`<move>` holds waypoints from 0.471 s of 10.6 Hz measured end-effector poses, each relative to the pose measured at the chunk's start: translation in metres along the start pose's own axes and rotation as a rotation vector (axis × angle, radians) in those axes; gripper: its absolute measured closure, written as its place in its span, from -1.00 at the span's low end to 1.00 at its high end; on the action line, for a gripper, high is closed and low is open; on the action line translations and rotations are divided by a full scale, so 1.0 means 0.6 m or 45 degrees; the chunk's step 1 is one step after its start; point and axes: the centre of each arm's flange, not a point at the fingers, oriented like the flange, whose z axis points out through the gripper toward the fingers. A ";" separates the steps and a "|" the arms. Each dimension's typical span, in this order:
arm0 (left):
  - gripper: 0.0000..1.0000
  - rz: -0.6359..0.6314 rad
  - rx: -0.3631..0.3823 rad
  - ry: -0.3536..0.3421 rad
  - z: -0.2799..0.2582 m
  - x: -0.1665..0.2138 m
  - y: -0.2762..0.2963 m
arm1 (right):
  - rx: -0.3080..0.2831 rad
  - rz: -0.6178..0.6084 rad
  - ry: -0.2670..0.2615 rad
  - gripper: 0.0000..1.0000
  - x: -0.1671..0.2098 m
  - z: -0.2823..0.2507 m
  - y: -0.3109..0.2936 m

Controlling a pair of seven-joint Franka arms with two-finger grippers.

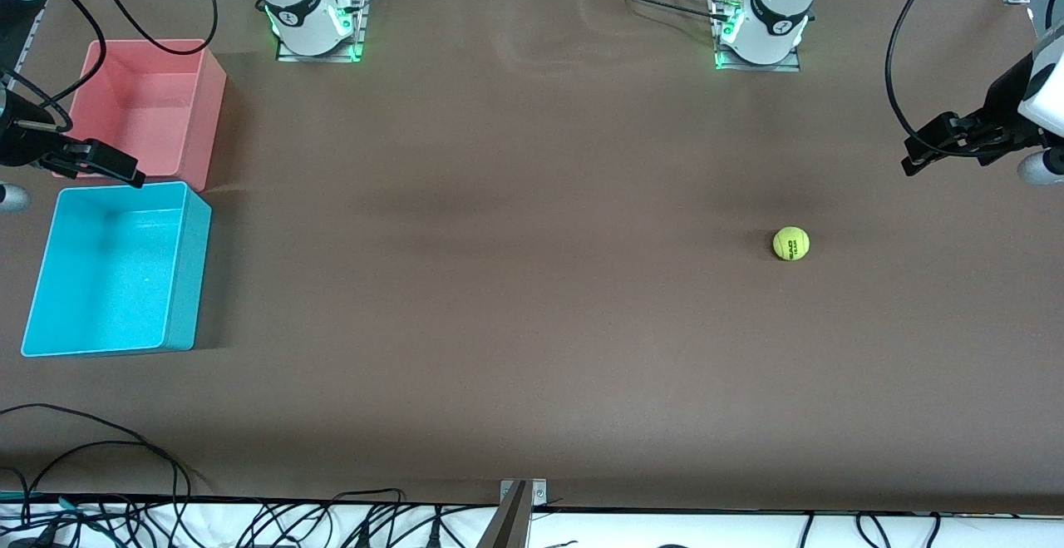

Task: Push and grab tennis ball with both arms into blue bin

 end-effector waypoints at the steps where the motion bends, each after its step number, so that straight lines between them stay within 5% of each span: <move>1: -1.00 0.001 0.000 0.000 0.000 0.000 0.000 | 0.000 0.002 0.000 -1.00 0.000 0.000 0.002; 5: -1.00 0.001 0.000 0.000 0.000 0.000 0.001 | -0.001 0.013 0.000 -1.00 0.001 0.000 0.010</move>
